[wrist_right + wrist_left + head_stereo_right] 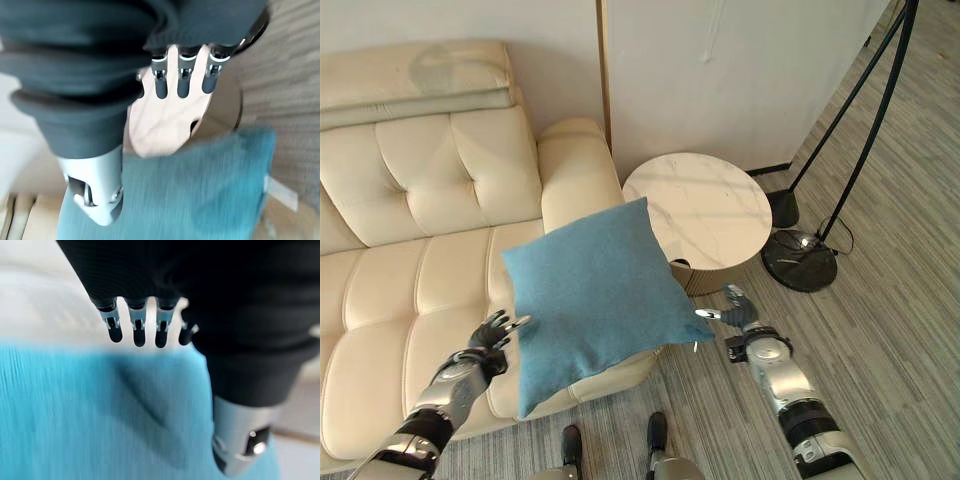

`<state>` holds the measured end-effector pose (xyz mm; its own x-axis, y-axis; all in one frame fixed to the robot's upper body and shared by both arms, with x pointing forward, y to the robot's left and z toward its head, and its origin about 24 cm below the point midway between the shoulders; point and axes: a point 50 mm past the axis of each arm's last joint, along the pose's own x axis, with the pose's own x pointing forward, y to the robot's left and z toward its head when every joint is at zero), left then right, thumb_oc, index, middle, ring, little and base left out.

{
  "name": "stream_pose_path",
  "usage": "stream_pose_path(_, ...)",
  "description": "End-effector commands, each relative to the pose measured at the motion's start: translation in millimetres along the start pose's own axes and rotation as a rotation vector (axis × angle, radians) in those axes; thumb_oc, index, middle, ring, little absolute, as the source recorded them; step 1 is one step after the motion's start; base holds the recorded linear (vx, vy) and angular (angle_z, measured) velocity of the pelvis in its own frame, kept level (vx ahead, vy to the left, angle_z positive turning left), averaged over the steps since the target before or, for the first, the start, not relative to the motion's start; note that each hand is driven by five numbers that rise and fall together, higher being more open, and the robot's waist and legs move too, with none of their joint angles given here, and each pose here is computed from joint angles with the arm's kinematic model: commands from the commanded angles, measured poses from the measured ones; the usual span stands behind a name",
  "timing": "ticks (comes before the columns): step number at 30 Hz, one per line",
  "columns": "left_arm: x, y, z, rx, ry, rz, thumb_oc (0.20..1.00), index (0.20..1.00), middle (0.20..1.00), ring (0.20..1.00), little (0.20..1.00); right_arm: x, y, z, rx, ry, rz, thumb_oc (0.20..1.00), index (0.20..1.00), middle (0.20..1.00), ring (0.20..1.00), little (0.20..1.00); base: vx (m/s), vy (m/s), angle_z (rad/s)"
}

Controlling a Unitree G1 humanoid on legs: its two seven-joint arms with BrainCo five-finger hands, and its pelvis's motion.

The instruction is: Pick up all the scattered cushions and arrange them neatly on the sofa.

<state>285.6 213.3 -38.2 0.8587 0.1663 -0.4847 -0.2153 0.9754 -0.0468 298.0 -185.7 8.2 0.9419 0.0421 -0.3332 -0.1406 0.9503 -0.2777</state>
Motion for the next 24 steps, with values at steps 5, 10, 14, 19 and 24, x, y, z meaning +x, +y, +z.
stream_pose_path(5,3.0,-37.4,20.5,0.109,-0.093,-0.102,1.0,1.0,1.0,1.0,1.0,14.1,25.4,42.7,-0.016,-0.138,0.041,1.0,1.0,1.0,1.0,1.0,-0.03,-0.001,0.01)
stream_pose_path(10,-1.8,-48.9,19.9,0.132,-0.124,-0.107,1.0,1.0,1.0,1.0,1.0,16.4,50.3,58.1,-0.013,-0.177,0.094,1.0,1.0,1.0,1.0,1.0,-0.05,-0.013,0.0)
stream_pose_path(14,-8.8,-25.8,12.1,0.058,-0.133,-0.019,1.0,1.0,1.0,1.0,1.0,12.6,47.0,47.5,-0.01,-0.156,0.075,1.0,1.0,1.0,1.0,1.0,0.04,-0.027,0.14)
stream_pose_path(19,-15.4,7.1,8.5,-0.026,-0.146,0.103,1.0,1.0,1.0,1.0,1.0,8.0,32.8,35.9,0.024,-0.134,0.013,1.0,1.0,1.0,1.0,1.0,0.04,-0.018,0.17)
stream_pose_path(24,-13.1,35.8,0.5,-0.095,-0.102,0.238,1.0,1.0,1.0,1.0,1.0,5.0,28.0,26.6,0.054,-0.113,-0.016,1.0,1.0,1.0,1.0,1.0,0.02,0.002,0.07)
